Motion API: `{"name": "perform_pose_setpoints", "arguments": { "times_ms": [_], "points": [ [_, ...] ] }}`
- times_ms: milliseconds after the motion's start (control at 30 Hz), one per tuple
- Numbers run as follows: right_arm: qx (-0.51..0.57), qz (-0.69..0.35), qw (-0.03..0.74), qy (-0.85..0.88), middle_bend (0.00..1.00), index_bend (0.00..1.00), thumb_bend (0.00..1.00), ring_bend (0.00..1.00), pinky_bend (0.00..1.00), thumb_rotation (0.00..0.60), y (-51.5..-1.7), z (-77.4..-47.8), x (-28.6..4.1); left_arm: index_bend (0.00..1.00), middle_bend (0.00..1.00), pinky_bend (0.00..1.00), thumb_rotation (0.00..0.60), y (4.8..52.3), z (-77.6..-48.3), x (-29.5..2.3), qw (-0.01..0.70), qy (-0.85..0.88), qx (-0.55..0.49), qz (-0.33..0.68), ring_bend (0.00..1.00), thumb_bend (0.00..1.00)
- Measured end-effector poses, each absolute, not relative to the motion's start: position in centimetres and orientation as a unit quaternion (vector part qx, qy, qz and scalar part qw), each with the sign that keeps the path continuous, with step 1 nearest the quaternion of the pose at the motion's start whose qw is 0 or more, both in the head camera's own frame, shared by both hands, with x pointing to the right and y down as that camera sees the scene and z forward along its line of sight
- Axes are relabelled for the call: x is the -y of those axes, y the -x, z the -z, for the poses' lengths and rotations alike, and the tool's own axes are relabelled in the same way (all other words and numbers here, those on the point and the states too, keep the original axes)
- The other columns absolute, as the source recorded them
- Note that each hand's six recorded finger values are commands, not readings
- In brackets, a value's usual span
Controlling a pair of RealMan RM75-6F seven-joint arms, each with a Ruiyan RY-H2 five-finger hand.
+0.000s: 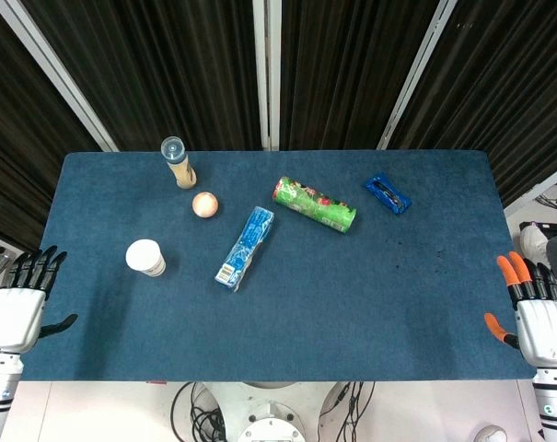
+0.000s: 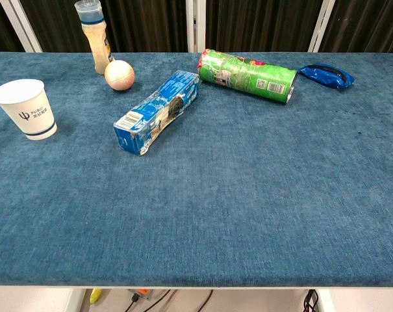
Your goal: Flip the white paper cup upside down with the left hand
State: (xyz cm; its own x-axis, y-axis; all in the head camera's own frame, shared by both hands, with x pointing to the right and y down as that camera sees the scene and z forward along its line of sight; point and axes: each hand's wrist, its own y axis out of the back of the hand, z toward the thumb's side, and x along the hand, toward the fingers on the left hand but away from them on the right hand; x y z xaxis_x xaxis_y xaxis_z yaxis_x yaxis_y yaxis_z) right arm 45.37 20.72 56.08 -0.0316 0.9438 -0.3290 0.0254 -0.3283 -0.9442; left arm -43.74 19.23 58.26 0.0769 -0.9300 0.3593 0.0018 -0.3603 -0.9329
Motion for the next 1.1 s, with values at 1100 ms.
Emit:
{"name": "perform_pose_setpoints", "arguments": {
  "times_ms": [1100],
  "points": [
    [0.445,-0.580,0.384,0.564,0.00,0.00,0.18,0.00,0.00,0.600,-47.1,-55.5,-20.4,0.03,0.06,0.04,0.600,32.7,-60.5,-10.2,0.457,0.719,-0.255,0.457,0.00,0.09]
  ]
}}
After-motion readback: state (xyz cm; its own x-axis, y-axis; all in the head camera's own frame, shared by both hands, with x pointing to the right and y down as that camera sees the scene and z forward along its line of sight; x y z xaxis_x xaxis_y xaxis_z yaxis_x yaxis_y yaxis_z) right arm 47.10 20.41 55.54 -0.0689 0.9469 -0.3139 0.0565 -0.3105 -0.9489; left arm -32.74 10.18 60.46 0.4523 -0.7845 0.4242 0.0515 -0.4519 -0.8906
